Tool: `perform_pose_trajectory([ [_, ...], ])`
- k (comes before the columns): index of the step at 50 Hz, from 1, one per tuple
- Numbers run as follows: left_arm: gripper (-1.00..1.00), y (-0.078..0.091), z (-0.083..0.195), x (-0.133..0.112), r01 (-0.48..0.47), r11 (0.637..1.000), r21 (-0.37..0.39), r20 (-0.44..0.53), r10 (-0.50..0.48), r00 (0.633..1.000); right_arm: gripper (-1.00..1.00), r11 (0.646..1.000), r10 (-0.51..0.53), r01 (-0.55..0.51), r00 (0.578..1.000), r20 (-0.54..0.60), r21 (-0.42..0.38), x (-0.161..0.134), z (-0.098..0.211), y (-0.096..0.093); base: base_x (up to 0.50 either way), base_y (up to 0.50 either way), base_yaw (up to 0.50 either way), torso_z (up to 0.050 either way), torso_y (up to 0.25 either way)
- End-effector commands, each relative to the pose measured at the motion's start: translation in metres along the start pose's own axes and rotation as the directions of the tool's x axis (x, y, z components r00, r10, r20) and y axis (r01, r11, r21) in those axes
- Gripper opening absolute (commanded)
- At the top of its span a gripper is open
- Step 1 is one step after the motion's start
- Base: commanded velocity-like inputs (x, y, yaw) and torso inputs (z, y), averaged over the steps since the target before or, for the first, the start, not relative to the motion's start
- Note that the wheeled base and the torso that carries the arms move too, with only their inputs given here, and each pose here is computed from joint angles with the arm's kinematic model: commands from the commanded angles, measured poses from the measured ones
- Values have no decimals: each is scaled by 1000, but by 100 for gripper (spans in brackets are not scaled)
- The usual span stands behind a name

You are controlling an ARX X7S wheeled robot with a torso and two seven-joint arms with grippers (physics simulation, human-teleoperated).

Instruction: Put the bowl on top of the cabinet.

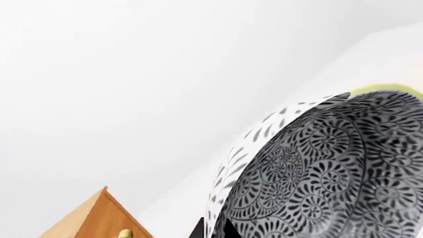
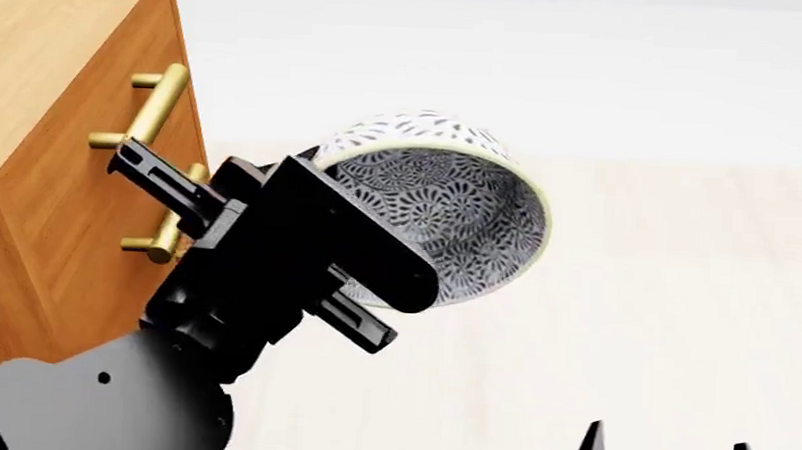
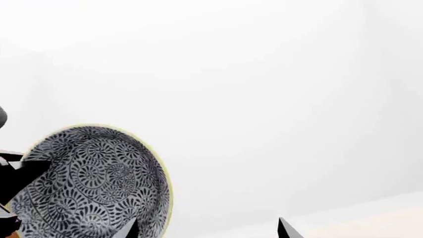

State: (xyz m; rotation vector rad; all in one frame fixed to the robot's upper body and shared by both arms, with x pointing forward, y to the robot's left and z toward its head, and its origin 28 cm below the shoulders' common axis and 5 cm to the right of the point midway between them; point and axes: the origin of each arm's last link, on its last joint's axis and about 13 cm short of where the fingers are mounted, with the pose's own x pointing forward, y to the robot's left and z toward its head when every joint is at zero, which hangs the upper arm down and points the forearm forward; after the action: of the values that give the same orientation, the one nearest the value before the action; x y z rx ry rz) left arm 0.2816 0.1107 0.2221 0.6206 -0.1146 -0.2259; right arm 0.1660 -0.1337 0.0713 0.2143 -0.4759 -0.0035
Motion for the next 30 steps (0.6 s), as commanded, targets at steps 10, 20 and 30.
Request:
perform_pose_trajectory([
  [10, -100, 25, 44, 22, -211, 954, 214, 60, 203, 977, 100, 1000, 6, -7, 1000, 26, 16, 2, 1, 0, 0, 0, 0, 0, 1],
  [20, -100, 37, 61, 37, -236, 928, 290, 37, 235, 971, 100, 1000, 2, -3, 1000, 29, 24, 2, 2, -1, 0, 0, 0, 0, 0],
  [30, -100, 58, 88, 45, -273, 921, 278, 18, 279, 960, 100, 1000, 9, -9, 1000, 30, 26, 1, 3, 0, 0, 0, 0, 0, 1],
])
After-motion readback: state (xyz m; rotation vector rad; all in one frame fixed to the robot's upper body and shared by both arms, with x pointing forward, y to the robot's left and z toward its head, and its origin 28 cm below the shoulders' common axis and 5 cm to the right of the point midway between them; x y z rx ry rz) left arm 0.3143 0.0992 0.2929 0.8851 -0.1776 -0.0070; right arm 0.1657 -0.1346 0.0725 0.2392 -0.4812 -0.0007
